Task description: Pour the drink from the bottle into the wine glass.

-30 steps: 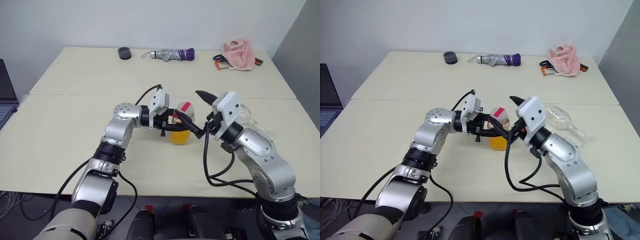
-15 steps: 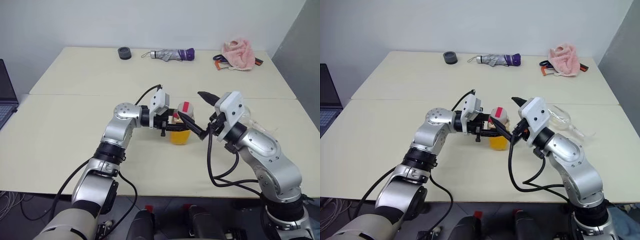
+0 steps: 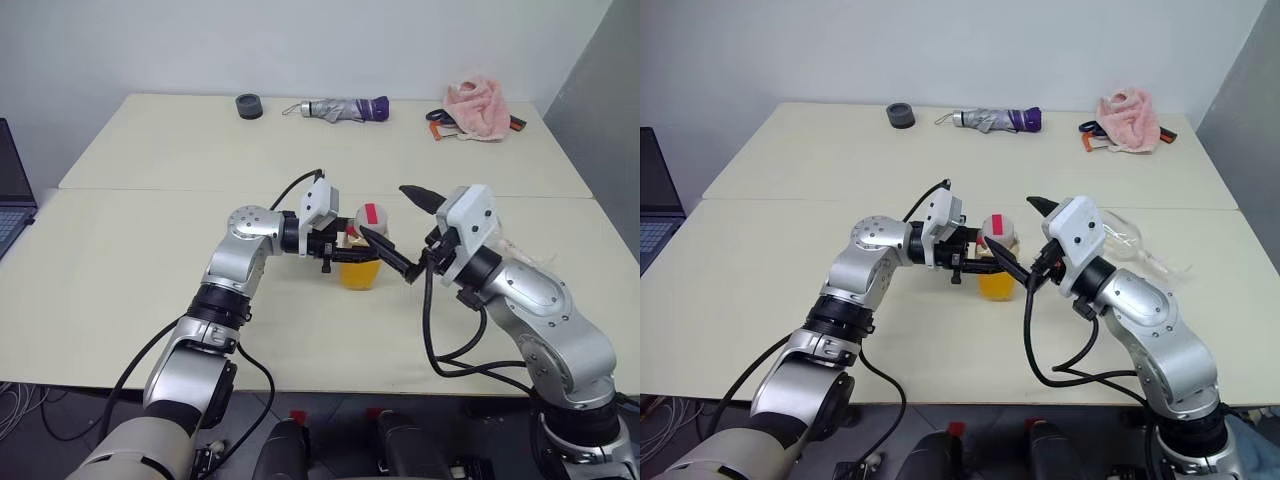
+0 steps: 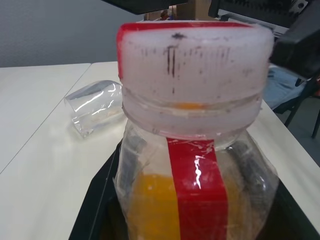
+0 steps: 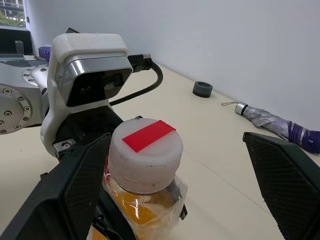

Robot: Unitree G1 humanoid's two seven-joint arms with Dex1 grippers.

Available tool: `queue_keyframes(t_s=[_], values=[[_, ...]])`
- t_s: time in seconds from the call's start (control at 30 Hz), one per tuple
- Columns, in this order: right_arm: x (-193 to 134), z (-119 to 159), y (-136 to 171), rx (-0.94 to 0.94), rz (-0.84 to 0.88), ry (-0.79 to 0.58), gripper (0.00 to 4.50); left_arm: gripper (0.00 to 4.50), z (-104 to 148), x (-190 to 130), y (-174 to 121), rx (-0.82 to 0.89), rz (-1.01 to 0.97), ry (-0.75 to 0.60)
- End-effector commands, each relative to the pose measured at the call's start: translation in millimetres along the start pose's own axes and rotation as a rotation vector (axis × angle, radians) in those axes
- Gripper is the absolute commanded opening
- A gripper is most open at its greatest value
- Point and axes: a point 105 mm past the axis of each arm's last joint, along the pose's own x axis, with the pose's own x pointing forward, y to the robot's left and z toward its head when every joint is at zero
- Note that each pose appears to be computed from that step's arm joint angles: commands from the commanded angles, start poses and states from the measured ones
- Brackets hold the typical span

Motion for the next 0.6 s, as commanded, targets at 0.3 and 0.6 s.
queue_keyframes(t_s=[0.3, 0.6], values=[[-11.8, 3.0, -18.0, -0.039, -0.068, 0.005, 4.50, 1.78, 9.7, -5.5, 1.5, 0.044, 0.000, -0.022], [-13.3, 2.0, -19.5, -0.043, -0.068, 0.009, 4.50, 1.78, 9.5, -5.4, 1.6, 0.043, -0.001, -0.021]])
